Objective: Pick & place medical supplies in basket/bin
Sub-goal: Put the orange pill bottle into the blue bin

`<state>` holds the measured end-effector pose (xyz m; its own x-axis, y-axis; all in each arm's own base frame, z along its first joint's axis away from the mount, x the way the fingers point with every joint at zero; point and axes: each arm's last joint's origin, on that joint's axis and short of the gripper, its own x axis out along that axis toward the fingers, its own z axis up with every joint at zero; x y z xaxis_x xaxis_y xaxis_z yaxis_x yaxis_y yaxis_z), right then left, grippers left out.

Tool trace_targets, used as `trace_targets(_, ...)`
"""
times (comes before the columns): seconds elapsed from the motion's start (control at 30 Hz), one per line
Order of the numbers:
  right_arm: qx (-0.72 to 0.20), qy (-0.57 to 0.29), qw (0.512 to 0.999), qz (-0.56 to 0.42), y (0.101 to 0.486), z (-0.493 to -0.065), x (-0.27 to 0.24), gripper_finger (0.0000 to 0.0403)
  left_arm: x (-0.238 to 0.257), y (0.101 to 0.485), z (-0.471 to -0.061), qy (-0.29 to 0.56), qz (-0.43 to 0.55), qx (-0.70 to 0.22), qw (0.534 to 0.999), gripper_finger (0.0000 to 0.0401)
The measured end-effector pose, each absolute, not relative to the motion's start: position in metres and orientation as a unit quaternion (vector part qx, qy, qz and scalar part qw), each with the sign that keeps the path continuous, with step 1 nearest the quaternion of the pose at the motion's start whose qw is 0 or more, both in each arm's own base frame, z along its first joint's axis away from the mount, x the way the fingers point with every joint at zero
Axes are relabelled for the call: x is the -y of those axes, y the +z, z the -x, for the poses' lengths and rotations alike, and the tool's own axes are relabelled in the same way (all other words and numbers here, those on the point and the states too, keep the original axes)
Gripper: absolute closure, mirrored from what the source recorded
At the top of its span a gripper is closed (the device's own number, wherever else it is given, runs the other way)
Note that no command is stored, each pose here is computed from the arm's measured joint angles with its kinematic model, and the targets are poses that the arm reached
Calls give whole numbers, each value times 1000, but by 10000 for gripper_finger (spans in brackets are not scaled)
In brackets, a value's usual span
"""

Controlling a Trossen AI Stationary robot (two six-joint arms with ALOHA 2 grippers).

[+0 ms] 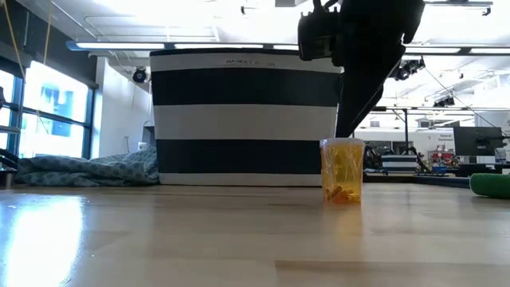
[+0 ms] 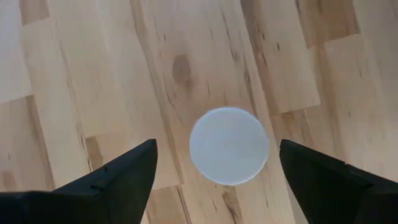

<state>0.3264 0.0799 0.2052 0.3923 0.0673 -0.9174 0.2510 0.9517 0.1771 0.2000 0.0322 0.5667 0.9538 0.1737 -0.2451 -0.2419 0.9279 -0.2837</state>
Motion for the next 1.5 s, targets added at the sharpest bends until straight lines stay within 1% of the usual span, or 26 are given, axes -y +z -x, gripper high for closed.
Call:
trace_targets(0.27,-532,-103,833,-110,205,-327,-76,75,-32,566,-202,102,138,-112,979,257)
trace_targets(0.43,-527,-110,838,-93,206,-327,-75,75,-32,566,-202,102,136,-112,979,257)
trace_targets(0.63,-525,-81,839,-116,207,-329,-78,75,-32,567,-202,102,139,-108,979,257)
trace_targets(0.87,-524,-93,839,-117,205,-330,-78,75,-32,567,-202,102,139,-108,979,257)
trace_targets(0.97,-514,-94,843,-126,196,-329,-77,75,-32,567,-202,102,139,-108,979,257)
trace_targets(1.13,-532,-92,823,-176,180,-321,-77,75,-32,567,-202,102,140,-108,979,257)
trace_targets(1.27,-546,-94,812,-184,172,-316,-78,75,-32,567,-202,102,142,-108,979,257)
trace_targets(1.5,-514,-101,830,-190,174,-321,-79,75,-33,566,-203,103,145,-109,978,257)
